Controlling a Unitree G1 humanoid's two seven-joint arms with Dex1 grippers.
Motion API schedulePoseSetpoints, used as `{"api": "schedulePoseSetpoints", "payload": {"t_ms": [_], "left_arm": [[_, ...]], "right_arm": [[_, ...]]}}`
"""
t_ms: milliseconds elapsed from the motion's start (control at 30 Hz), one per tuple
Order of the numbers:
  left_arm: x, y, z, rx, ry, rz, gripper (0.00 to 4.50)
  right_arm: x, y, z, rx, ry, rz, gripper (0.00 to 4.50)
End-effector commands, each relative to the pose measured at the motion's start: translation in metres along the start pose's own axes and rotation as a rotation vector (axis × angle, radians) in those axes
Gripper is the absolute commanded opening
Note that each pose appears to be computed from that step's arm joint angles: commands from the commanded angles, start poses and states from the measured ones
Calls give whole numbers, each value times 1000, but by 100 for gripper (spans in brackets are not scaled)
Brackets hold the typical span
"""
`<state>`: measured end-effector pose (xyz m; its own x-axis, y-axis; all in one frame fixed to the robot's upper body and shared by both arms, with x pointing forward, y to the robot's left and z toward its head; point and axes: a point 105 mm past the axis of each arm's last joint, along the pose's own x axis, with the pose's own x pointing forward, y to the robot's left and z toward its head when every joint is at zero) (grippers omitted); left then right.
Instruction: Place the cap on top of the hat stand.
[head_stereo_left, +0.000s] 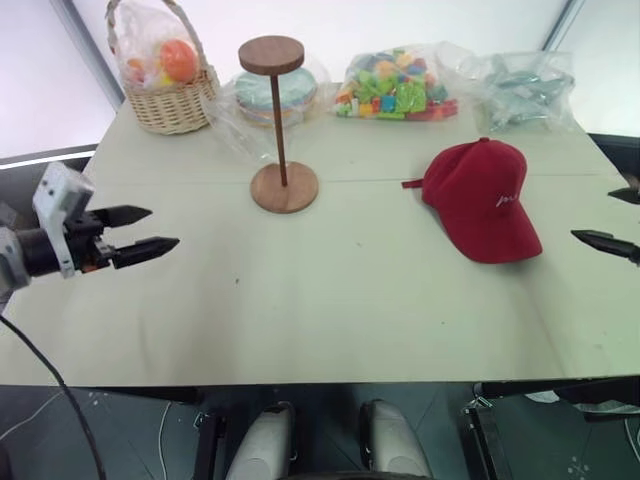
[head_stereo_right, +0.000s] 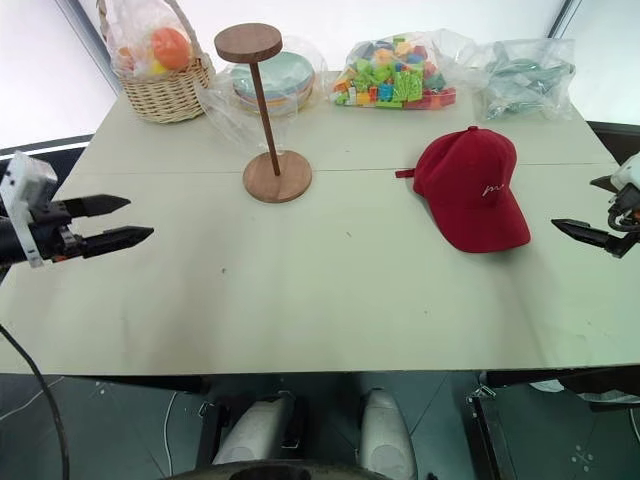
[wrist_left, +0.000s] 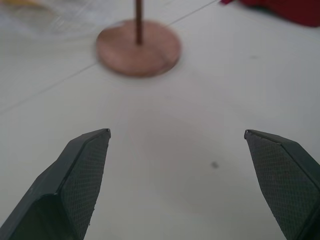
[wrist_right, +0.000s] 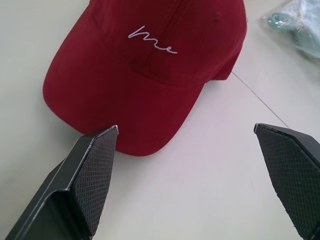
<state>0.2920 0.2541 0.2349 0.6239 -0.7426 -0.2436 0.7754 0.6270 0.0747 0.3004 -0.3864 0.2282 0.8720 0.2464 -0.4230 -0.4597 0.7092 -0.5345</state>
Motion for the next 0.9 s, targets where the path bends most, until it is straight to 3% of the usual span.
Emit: {"api": "schedulePoseSetpoints", "payload": {"t_ms": [33, 167, 267, 433, 700, 900], "left_arm": [[14, -22, 32, 30, -82, -174, 450], [28, -51, 51, 28, -136, -366, 450], [36, -63, 52, 36, -129, -433, 450], [44, -52, 47, 21, -133, -401, 450], [54, -49, 33, -2, -144, -376, 450], [57, -49, 27, -15, -149, -358, 450]], "right_arm": [[-4, -7, 11, -35, -39, -33, 446], [-5, -9, 14, -90, -33, -57, 446], [-7, -10, 17, -244, -12, -95, 446], [6, 15, 32, -584, -44, -77, 446], [18, 50, 23, -1100, -115, -73, 446], [20, 59, -2, -1258, -167, -53, 446]]}}
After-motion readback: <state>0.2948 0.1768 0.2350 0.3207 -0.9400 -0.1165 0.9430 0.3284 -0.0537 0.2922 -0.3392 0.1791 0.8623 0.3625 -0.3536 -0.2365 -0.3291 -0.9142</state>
